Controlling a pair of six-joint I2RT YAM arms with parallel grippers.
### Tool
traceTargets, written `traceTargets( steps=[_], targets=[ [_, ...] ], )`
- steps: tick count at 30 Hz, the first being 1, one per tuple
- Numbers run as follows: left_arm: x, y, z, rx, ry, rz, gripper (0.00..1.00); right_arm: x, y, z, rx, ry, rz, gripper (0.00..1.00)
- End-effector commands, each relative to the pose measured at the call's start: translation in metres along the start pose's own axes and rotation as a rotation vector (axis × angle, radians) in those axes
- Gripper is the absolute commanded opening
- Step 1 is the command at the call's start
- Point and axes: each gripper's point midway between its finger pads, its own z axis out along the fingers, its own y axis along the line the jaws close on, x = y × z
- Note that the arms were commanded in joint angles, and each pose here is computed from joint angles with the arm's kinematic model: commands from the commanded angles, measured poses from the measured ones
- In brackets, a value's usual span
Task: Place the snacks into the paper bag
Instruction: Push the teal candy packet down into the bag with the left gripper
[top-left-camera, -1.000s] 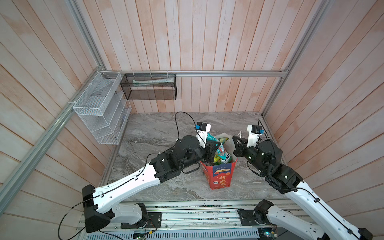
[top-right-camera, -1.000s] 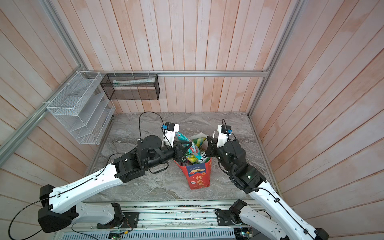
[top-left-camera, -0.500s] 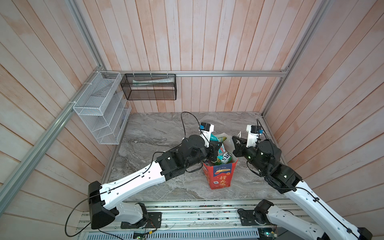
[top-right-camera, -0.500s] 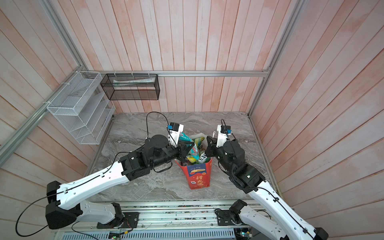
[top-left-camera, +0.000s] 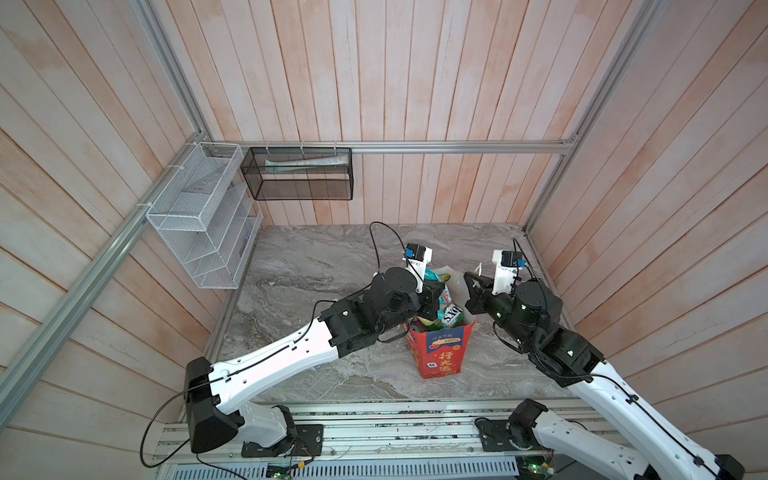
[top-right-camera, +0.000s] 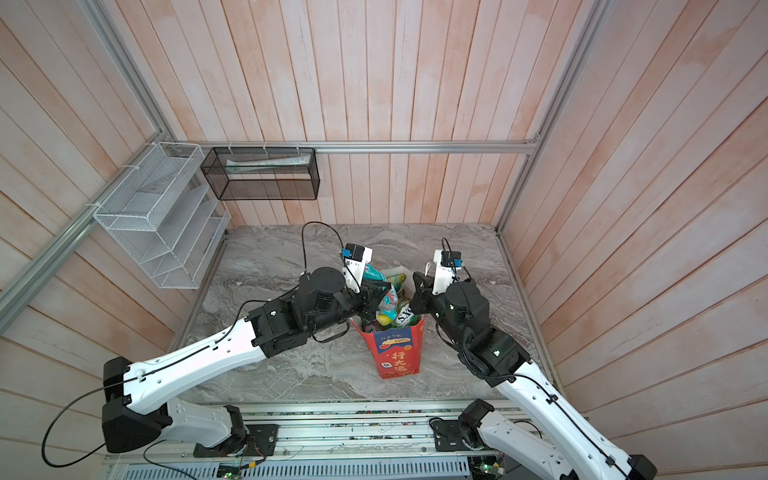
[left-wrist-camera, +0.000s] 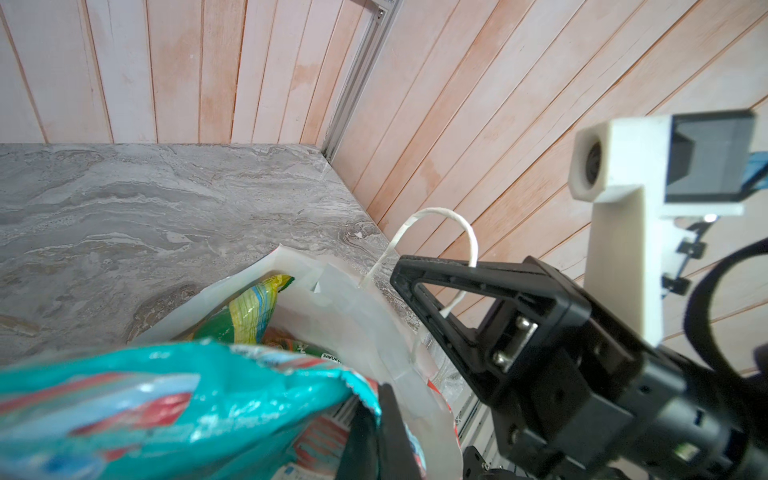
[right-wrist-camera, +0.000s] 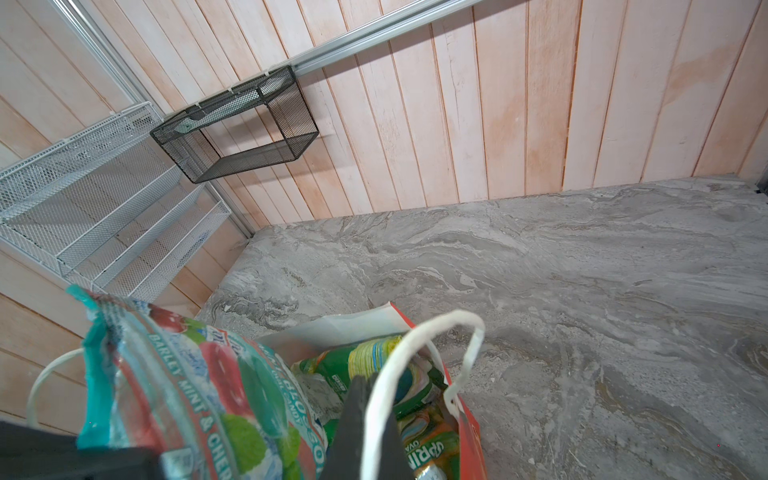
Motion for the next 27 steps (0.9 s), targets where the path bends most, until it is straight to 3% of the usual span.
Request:
traceTargets(
  steps=[1, 12, 19, 27],
  targets=[
    [-0.006, 0.001, 0.001, -0.022, -0.011, 0.03, 0.0, -0.006, 0.006, -0.003, -0.029, -0.033, 0.003, 0.0],
    [0.002, -0.002, 0.01, -0.014, 0.034, 0.033, 0.0, -0.007, 0.007, -0.003, -0.03, -0.035, 0.002, 0.0],
    [0.011, -0.037, -0.001, 0.1, 0.077, 0.04, 0.0, -0.01, 0.007, -0.007, -0.032, -0.046, 0.005, 0.0],
    [0.007, -0.047, -0.017, 0.03, 0.047, 0.1, 0.0, -0.01, 0.007, -0.007, -0.033, -0.044, 0.005, 0.0]
  ],
)
